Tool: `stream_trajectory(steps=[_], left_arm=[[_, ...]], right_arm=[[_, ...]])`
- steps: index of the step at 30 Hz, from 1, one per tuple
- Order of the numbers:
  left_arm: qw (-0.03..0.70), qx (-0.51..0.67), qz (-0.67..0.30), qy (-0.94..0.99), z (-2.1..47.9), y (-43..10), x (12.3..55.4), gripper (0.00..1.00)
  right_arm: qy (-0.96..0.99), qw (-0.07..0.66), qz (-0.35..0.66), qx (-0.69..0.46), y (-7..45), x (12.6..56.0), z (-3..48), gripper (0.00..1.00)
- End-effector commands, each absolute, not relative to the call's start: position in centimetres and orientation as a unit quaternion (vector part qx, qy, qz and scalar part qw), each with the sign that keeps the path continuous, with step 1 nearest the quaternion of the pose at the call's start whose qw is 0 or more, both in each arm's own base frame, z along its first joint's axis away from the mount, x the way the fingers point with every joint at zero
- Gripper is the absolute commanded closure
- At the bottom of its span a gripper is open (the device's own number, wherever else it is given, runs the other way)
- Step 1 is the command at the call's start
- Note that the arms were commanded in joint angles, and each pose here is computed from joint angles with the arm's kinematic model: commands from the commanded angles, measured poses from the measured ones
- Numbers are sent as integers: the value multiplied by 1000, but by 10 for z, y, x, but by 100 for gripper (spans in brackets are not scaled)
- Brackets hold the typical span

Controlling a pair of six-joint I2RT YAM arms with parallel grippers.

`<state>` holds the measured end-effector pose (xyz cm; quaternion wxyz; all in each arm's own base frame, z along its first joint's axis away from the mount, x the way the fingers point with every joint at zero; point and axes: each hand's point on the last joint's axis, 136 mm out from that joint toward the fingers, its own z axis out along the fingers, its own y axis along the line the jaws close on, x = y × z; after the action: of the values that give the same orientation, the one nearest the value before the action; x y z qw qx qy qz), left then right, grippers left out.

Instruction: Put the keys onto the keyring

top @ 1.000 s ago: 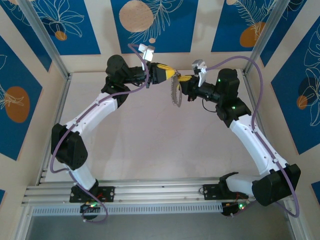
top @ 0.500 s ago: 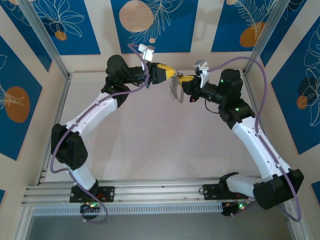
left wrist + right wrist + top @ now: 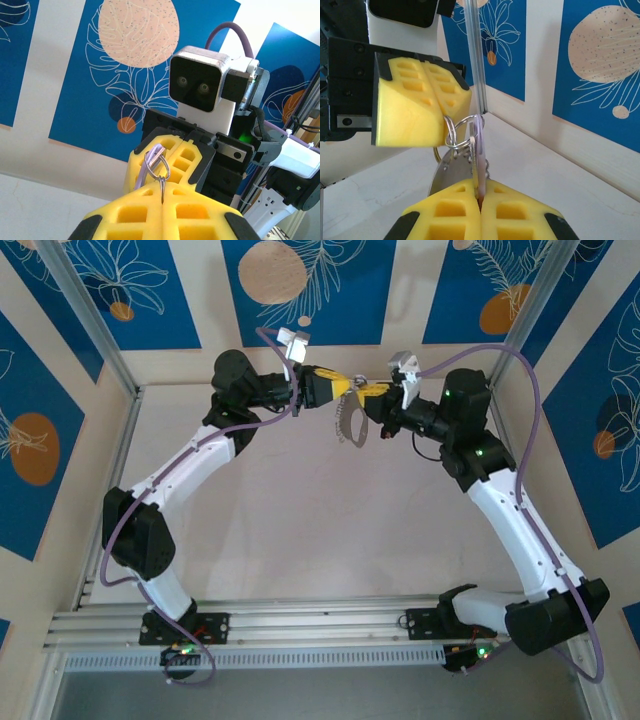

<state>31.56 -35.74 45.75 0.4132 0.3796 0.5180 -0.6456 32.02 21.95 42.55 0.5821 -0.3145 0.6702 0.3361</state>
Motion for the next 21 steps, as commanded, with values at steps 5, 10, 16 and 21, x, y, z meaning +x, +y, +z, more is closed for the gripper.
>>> stream_trajectory(steps=[5,10,16,21], left_arm=[[424,400,-645,494,471,-353,302,100],[425,401,-645,493,472,-353,302,100],[424,400,-645,495,470,-354,303,100],[424,399,-645,495,470,-354,303,100]], right_arm=[[668,584,321,-330,227,323,432,100],[675,589,309,-318,219,328,432,100],[680,602,298,-295,203,330,436,100],[677,609,299,-286,195,327,440,100]])
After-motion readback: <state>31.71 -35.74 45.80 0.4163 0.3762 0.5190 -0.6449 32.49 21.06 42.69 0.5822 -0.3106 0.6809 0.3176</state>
